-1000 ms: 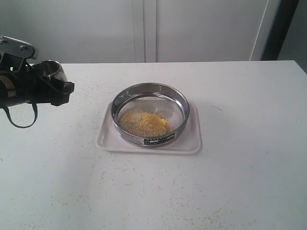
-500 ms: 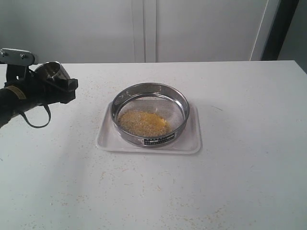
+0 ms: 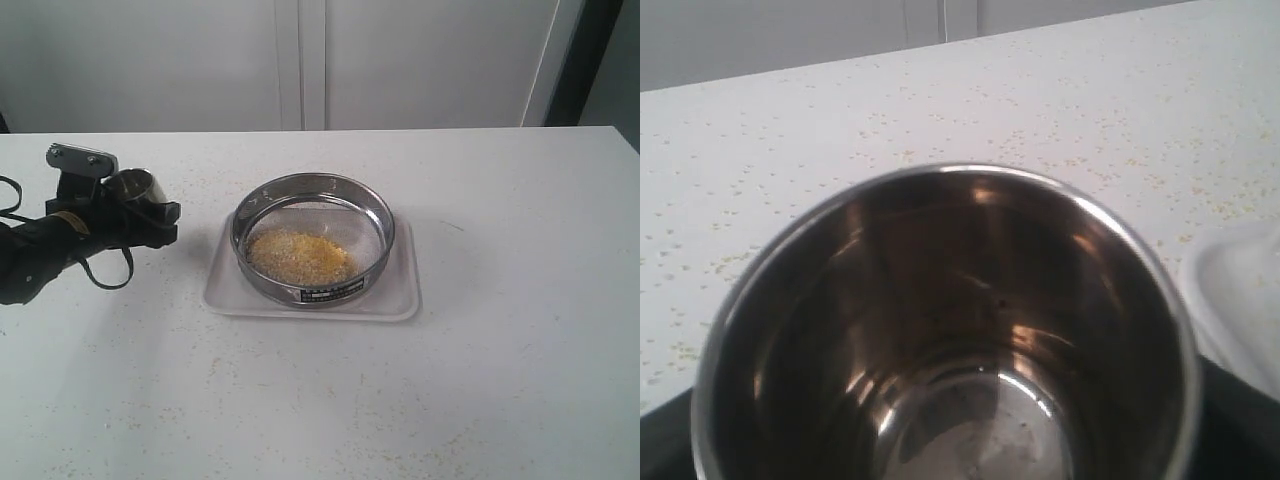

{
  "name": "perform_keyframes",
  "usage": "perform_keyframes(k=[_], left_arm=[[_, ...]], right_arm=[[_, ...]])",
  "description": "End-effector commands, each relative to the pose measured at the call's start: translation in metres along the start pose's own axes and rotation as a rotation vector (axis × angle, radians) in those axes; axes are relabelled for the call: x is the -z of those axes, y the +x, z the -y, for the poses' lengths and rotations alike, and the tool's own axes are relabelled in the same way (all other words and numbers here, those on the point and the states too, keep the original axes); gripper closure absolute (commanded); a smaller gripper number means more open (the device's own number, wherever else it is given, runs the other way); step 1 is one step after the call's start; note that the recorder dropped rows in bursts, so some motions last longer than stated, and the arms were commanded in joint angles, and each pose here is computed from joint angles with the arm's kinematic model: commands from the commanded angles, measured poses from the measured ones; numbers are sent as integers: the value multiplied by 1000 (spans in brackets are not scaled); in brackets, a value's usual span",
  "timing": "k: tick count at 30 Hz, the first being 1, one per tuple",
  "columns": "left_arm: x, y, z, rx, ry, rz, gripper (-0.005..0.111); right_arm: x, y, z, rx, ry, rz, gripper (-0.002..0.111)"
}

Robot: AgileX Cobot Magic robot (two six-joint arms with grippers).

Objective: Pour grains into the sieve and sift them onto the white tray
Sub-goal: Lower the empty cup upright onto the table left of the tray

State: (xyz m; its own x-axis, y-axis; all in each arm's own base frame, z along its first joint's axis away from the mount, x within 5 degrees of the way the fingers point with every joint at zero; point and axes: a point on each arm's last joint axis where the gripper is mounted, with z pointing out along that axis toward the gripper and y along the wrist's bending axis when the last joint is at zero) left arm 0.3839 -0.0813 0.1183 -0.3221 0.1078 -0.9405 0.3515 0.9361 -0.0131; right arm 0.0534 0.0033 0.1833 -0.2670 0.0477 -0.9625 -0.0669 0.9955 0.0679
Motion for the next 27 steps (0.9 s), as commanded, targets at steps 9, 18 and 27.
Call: perform_keyframes(k=[9, 18, 27], left_arm=[[-33, 11, -8, 1, -14, -15, 107], [-35, 14, -9, -24, -21, -58, 90], [-35, 14, -9, -26, -19, -54, 32]], right_arm=[[0, 1, 0, -4, 2, 13, 108], [0, 1, 0, -4, 2, 13, 108], [0, 1, 0, -4, 2, 13, 108]])
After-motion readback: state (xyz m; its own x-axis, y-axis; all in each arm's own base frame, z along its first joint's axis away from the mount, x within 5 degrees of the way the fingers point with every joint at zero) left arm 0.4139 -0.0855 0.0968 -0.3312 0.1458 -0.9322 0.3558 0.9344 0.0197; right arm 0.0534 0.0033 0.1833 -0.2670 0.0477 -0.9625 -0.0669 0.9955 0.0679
